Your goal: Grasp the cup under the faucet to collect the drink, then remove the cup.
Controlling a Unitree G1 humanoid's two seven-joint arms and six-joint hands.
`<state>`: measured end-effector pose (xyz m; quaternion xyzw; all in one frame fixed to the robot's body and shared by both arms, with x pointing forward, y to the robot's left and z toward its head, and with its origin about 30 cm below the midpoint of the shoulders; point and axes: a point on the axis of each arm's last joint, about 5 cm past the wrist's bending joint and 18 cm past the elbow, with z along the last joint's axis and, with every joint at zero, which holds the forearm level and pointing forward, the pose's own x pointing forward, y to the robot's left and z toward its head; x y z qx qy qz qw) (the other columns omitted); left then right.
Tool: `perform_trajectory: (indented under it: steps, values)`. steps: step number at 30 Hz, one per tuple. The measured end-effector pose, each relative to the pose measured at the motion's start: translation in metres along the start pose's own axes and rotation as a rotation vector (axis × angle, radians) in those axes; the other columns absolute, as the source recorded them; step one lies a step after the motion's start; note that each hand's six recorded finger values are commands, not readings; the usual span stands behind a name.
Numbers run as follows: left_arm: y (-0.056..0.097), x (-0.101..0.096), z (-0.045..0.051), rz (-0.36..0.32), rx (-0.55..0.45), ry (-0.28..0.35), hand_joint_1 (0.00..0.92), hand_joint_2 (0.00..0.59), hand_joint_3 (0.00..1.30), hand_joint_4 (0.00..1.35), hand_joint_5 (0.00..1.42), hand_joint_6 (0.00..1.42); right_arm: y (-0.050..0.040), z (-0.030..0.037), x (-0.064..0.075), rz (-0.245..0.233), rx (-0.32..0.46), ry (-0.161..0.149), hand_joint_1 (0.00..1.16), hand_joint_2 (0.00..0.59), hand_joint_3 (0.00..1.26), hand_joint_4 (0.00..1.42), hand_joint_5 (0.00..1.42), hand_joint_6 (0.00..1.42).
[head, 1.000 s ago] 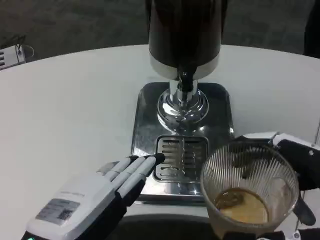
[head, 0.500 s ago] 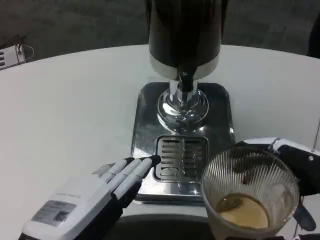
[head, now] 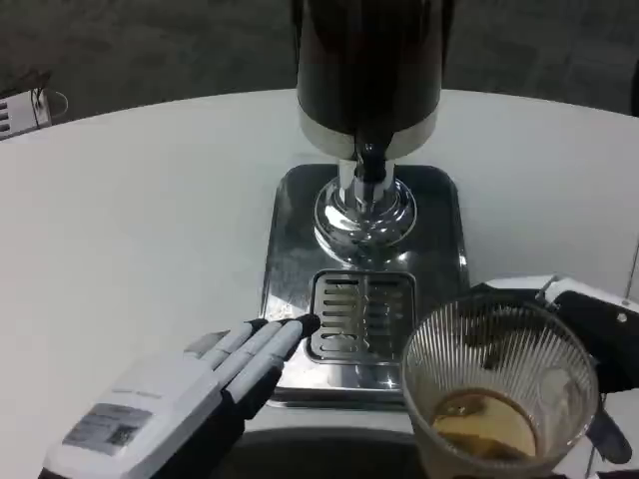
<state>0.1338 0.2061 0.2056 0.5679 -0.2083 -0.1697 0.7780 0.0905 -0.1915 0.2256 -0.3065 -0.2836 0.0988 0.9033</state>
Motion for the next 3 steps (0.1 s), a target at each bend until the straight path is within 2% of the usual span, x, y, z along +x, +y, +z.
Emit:
perform_trajectory:
  steps: [3]
  values:
    - [0.0,0.0,0.0,-0.003,0.0,0.0,0.0,0.078,0.0,0.0,0.0,0.04,0.0,0.0,0.0001,0.0,0.0,0.0,0.94,0.218,1.17,1.38,1.42,1.42]
